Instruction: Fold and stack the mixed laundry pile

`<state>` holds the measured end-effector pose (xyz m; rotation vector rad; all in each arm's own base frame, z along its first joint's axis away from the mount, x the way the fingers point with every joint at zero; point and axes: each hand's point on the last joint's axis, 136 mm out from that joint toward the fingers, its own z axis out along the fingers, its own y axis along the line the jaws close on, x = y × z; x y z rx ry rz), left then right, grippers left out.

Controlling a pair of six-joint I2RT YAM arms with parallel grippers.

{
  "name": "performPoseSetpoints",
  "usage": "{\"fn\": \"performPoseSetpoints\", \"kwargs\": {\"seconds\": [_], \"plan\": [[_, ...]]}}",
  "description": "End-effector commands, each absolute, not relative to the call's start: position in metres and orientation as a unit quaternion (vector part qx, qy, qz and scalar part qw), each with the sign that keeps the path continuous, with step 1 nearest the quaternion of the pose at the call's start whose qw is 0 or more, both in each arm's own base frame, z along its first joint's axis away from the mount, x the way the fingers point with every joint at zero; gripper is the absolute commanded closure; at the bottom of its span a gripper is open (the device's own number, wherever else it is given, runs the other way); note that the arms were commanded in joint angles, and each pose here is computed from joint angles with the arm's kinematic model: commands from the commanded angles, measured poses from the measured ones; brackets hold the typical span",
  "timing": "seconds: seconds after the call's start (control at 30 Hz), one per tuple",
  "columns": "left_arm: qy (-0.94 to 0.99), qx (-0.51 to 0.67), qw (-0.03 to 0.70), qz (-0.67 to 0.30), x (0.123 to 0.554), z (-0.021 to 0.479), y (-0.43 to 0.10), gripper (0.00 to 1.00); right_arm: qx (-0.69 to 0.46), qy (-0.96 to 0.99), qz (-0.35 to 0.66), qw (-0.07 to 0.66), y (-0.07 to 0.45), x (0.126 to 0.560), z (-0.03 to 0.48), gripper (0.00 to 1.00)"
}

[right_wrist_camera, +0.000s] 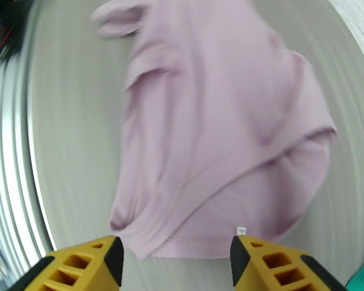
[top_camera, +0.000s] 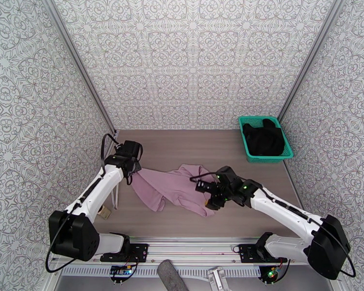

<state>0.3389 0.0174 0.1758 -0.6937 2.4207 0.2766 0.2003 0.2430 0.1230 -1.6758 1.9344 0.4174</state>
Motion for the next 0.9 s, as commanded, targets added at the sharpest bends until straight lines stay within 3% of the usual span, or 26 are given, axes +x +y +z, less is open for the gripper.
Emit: {"fn": "performPoseSetpoints", "kwargs": {"seconds": [0.0,0.27,0.87], "plan": [[0.908,-0.255,0.32,0.09,0.355,0.19,0.02,1.0,-0.704,0.639,0.161,0.263,0.257,0.178,0.115,0.37],[0.911,-0.252,0.313,0.087,0.363,0.187,0.024,1.0,-0.748,0.623,0.123,0.19,0.261,0.173,0.076,0.42],[0.915,-0.249,0.307,0.086,0.362,0.181,0.024,1.0,-0.752,0.632,0.117,0.147,0.266,0.174,0.036,0.43]]}}
